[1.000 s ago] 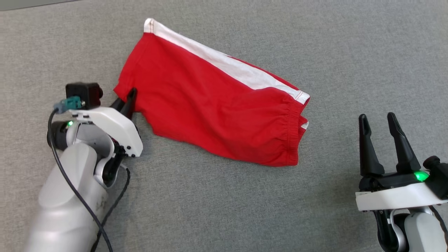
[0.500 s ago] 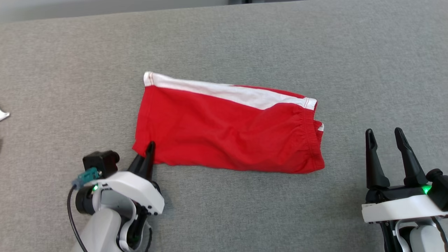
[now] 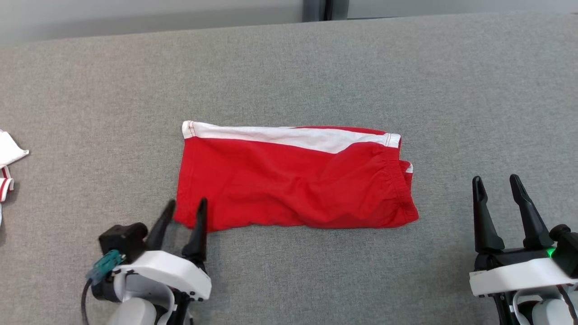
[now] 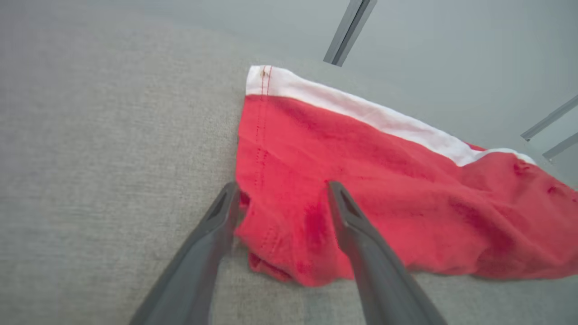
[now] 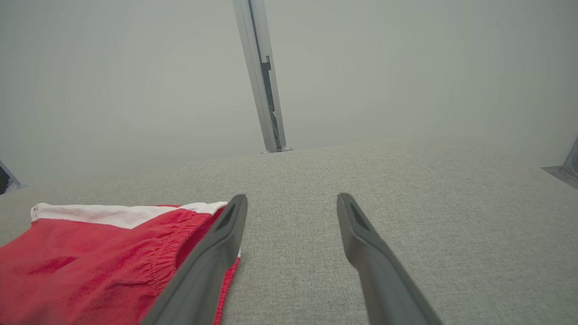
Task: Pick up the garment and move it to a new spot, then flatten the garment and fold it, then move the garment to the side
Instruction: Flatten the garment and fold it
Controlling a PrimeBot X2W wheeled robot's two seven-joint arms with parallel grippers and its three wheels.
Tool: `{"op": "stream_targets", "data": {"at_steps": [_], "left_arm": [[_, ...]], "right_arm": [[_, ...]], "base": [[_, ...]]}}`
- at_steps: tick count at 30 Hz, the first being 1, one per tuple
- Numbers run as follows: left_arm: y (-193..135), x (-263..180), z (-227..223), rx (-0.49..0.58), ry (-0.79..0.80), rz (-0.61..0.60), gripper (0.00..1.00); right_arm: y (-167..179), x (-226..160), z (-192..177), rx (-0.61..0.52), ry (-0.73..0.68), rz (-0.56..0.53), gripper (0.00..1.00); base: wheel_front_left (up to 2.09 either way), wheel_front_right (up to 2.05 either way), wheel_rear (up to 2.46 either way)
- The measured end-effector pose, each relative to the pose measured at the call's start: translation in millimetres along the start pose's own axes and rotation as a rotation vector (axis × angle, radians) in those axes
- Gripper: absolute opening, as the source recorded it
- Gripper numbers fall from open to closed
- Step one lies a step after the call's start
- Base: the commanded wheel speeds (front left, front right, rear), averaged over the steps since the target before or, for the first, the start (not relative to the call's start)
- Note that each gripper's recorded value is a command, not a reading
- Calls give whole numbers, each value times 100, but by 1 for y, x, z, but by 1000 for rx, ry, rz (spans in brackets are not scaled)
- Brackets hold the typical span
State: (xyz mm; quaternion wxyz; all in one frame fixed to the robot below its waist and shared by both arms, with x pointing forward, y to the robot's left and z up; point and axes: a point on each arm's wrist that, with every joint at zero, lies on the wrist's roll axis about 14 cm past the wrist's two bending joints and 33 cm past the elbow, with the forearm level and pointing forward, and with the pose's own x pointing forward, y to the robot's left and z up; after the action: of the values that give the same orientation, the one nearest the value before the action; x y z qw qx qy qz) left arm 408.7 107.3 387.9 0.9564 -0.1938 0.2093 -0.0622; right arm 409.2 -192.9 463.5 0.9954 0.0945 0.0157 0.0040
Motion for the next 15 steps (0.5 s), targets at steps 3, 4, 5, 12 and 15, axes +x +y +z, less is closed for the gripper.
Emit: {"op": "stream_targets", "data": {"at_steps": [3,4,5,12,15], "left_arm": [[3,-5,35,59,-165,7,100],[5,-8,44,73,-204,15,100],[5,-10,53,94,-243,19,100],[16,-33,106,188,-422,48,100],[20,-44,109,229,-432,48,100]], "right_arm": [[-1,-4,4,-9,-4,-3,100],[-1,-5,7,-12,-9,-3,100],[-1,-6,9,-17,-12,-2,100],[1,-12,21,-50,-22,13,100],[4,-16,23,-61,-16,24,100]], "base": [[0,0,0],[0,0,0],[0,0,0],[0,0,0],[0,0,0]]}}
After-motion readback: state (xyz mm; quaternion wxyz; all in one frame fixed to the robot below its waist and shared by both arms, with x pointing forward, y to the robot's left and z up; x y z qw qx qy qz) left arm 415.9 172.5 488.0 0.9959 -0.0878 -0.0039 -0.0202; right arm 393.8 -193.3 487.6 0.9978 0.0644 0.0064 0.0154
